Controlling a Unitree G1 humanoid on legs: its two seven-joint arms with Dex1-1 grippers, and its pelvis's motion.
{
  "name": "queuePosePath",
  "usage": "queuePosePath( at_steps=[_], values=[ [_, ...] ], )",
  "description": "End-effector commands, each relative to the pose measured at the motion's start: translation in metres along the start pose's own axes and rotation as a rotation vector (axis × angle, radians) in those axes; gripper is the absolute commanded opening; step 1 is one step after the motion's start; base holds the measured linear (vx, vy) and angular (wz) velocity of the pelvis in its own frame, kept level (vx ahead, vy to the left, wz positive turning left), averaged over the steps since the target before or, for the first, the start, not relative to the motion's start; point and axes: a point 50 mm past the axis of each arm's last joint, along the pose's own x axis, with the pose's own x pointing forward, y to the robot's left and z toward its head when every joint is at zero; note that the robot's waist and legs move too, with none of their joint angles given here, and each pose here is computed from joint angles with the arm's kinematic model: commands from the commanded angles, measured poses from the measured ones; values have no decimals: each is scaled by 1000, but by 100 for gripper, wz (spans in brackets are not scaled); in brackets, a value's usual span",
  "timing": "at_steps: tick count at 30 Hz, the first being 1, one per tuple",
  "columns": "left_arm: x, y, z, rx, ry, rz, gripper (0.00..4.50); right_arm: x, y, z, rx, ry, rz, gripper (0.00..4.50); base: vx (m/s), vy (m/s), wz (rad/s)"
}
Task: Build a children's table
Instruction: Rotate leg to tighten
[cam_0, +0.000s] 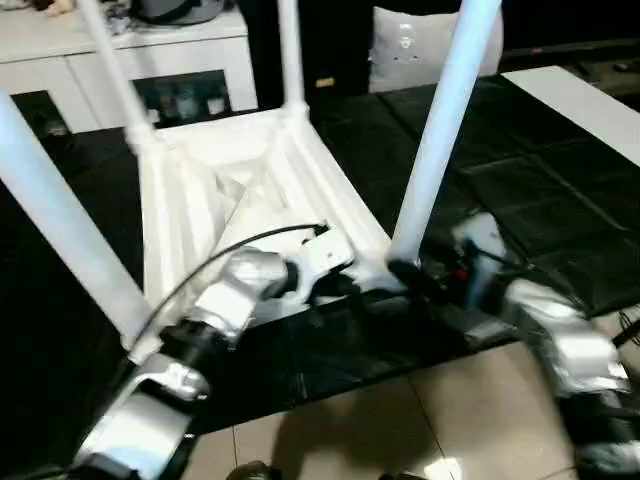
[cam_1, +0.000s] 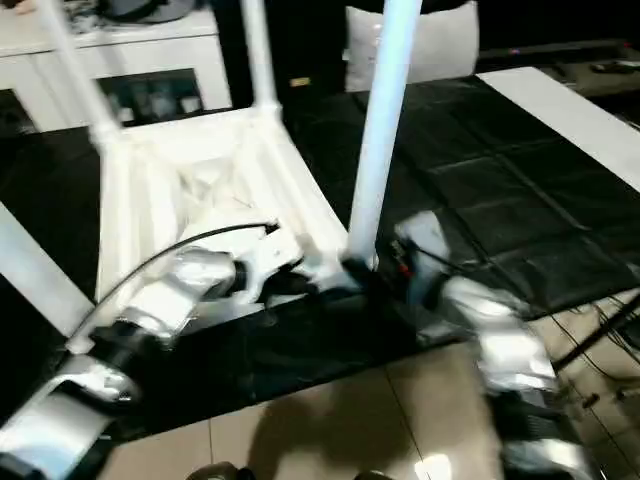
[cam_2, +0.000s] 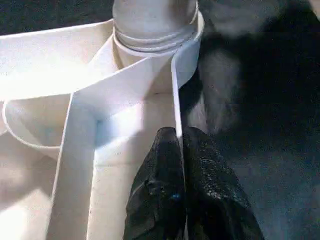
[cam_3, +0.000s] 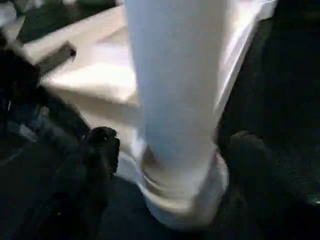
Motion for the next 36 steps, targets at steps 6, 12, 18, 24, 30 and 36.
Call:
queuePosePath(
  at_steps=[6, 12, 18, 24, 30, 36],
  values=[
    [-6, -11, 0, 196, 62, -233, 0, -17, 2, 11, -155, 44, 231, 402, 0, 0, 0],
    [-10, -16, -2, 269, 93, -343, 0, -24, 7, 12, -135, 97, 447, 369, 0, 0, 0],
    [-11, -18, 1, 273, 70, -387, 0, -20, 12, 8, -126, 136, 547, 324, 0, 0, 0],
    [-11, -18, 2, 278, 62, -403, 0, -17, 13, 5, -107, 153, 589, 273, 0, 0, 0],
    [-12, -19, 1, 271, 59, -411, 0, -15, 12, 4, -93, 144, 588, 224, 0, 0, 0],
    [-12, -17, 3, 201, 16, -355, 0, -12, 19, 6, -22, 69, 595, 195, 0, 0, 0]
  ],
)
